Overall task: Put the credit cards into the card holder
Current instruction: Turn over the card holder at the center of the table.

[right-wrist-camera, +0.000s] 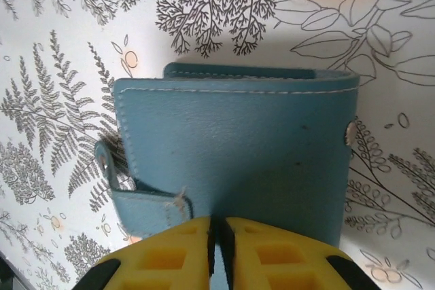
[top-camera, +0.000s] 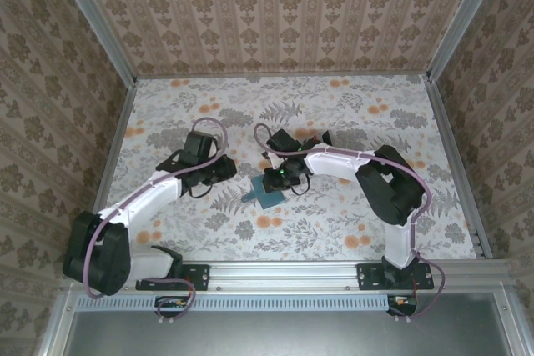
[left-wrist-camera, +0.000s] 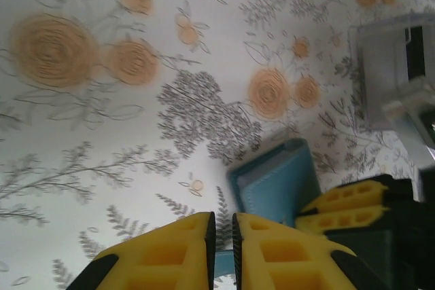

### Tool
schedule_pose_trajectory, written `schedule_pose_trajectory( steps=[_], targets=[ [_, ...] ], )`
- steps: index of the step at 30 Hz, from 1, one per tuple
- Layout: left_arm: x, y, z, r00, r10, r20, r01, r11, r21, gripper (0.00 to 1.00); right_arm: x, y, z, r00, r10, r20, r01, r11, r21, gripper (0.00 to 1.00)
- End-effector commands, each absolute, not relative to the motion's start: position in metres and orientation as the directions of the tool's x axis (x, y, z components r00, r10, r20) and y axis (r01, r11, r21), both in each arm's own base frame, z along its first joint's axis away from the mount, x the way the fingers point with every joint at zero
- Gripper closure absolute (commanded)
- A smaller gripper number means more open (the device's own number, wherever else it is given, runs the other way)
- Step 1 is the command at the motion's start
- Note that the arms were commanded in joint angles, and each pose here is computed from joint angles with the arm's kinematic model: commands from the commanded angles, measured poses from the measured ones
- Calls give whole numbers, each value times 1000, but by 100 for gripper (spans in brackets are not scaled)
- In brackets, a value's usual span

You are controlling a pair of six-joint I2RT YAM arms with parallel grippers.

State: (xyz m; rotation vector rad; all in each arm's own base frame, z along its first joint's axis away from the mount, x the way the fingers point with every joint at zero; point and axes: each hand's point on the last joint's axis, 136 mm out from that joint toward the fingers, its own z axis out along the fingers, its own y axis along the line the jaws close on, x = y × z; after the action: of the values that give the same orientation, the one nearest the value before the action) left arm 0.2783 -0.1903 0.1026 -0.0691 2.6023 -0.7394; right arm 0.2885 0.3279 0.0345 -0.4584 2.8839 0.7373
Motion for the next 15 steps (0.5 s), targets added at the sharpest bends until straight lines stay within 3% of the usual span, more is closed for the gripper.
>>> schedule_pose_trajectory(
  steps=[1, 10, 15],
  targets=[
    [279, -214, 102, -918, -127, -376, 97, 848, -522, 82, 280, 311, 7, -949, -286, -131, -314, 879, 358, 83],
    [282, -265, 68, -952, -32, -303, 139, 840, -524, 83, 288, 319, 36, -955, -236, -180, -294, 842, 452, 83],
    [273, -260, 41, -970, -31, -241, 93, 869, -486, 84, 292, 321, 39, -966, -190, -175, -254, 821, 512, 83]
  ],
)
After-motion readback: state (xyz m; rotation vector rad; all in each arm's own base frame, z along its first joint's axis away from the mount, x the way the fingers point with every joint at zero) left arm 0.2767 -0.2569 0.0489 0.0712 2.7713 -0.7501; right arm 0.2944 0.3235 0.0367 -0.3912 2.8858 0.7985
